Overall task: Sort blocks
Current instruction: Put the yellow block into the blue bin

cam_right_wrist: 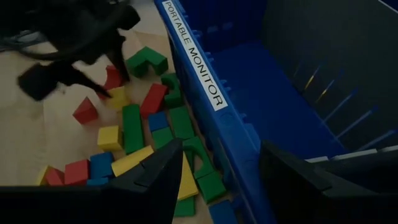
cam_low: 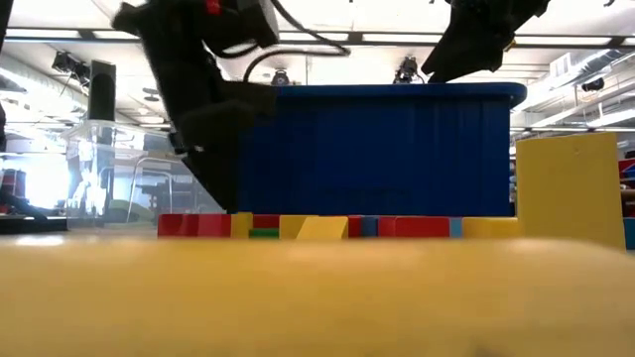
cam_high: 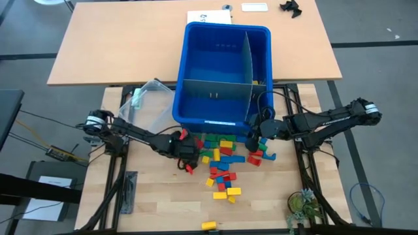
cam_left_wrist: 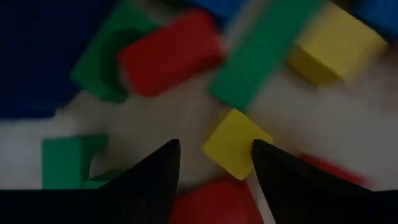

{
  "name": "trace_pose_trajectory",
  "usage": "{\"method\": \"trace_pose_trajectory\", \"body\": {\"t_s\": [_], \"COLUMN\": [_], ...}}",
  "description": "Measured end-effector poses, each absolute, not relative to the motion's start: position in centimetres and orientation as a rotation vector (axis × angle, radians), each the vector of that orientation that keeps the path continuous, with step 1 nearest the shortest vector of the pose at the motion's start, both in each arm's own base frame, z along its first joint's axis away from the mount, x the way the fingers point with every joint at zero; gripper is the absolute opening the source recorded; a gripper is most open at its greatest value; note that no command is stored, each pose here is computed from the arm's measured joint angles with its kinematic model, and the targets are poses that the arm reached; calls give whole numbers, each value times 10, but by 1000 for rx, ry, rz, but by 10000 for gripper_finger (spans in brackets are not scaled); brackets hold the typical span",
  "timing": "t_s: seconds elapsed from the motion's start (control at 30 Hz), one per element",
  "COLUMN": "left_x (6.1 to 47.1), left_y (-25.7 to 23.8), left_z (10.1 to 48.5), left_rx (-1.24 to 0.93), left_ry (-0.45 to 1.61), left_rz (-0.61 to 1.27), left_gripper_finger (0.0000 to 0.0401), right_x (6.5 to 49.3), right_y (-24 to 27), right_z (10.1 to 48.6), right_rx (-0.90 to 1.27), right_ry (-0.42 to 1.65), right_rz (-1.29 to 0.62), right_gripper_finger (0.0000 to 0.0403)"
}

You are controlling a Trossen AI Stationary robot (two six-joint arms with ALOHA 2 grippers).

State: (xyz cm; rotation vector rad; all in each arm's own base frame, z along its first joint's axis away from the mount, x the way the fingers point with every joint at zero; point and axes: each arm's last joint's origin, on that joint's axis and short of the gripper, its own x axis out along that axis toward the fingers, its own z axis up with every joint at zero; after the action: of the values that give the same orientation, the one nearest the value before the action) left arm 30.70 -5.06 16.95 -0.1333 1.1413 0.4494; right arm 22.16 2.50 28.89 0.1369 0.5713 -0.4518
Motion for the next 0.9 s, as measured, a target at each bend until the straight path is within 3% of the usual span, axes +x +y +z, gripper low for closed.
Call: {"method": "trace_pose_trajectory", "body": {"t_s": [0.17, 0.4, 0.53, 0.9], "left_x": [310, 312, 314, 315], "left_y": [-47, -40, -39, -24], "left_z": [170, 169, 168, 163], "left_rx": [78, 208, 284, 139], "left_ry": [1179, 1214, 1204, 1190], "left_rz": [275, 65, 118, 183], "left_gripper_finger": [214, 214, 214, 214], "right_x": [222, 222, 222, 222], "right_y": [25, 25, 25, 26], "right_z": [289, 289, 289, 289], "right_rx": [135, 133, 131, 148], "right_ry": [572, 573, 574, 573], "right_rz": [-449, -447, -446, -437], "right_gripper_finger": [205, 202, 202, 200]}}
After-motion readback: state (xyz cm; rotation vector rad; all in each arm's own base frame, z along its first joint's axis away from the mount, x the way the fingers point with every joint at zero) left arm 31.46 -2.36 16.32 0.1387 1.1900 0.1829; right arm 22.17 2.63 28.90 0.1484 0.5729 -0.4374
